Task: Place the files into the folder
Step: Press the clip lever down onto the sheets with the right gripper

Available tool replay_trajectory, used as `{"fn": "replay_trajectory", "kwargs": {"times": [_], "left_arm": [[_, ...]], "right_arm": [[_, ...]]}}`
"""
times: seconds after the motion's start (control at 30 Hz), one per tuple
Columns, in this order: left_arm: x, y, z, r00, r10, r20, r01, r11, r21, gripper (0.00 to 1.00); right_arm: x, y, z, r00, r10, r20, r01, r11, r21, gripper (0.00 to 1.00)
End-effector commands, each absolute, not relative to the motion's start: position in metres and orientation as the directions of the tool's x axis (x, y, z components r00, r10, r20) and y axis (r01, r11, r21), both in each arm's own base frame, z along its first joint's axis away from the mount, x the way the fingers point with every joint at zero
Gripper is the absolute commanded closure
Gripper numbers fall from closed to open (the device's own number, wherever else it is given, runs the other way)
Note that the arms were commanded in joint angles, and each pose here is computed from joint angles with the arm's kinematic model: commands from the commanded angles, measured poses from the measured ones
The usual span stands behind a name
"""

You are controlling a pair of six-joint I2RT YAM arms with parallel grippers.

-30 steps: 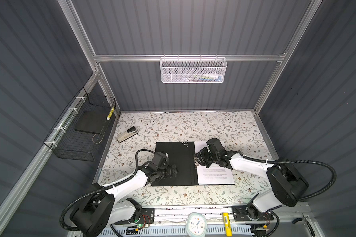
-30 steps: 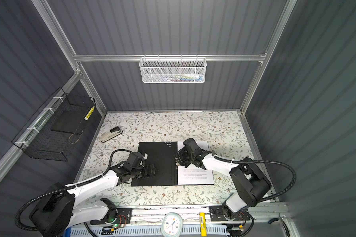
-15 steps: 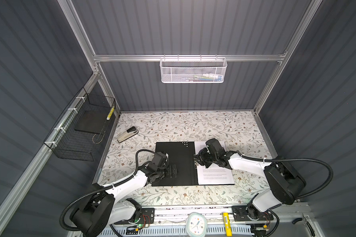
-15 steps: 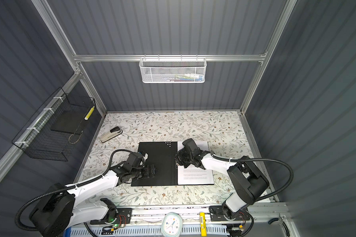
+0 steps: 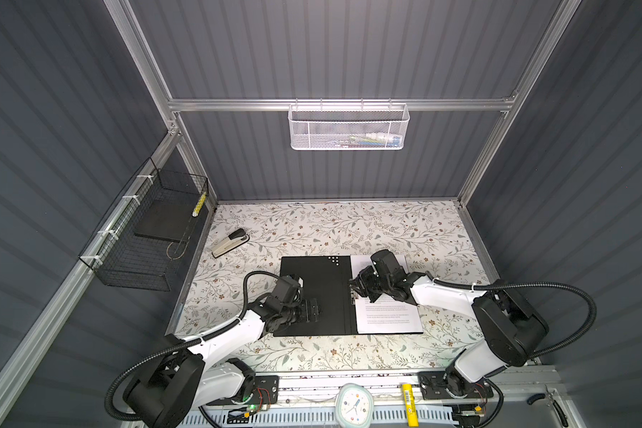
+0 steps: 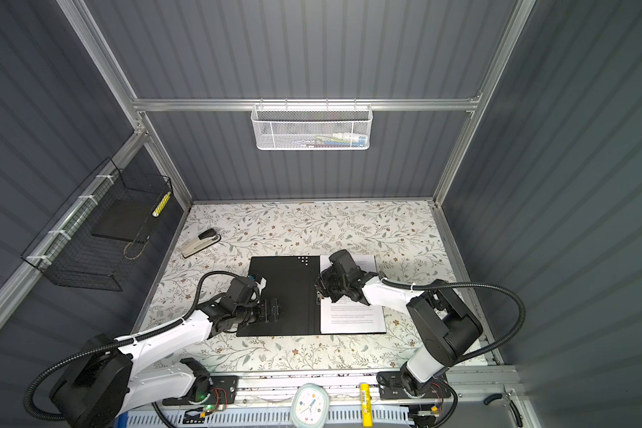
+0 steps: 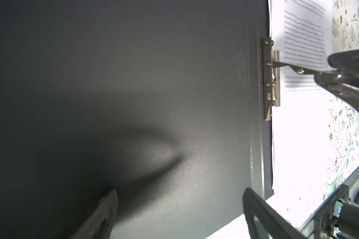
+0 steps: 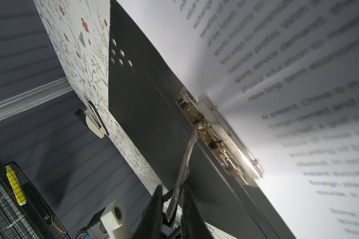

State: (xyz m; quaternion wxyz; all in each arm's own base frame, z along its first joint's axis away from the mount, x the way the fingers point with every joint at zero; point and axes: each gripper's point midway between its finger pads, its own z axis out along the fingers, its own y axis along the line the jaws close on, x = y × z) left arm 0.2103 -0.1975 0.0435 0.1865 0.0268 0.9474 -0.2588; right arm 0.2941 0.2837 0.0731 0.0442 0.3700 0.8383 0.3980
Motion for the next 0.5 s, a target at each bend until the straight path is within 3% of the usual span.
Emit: {"fn": "replay_trajectory", "kwargs": {"times": [0.0, 0.47], "left_arm": [[0.2018, -0.1917, 0.0354, -0.940, -0.030, -0.339, 0.141, 0.872, -0.469, 0.05], [0.2005, -0.1908, 0.0319, -0.943, -0.029, -0.332, 0.137, 0.874, -0.465, 0.05]], "right_arm": [[0.2933, 0.2817, 0.0670, -0.708, 0.665, 0.235, 0.605, 0.400, 0.689, 0.84], [0.2910, 0.2805, 0.0689, -0.708, 0.665, 0.237, 0.604, 0.396, 0.692, 0.93]]}}
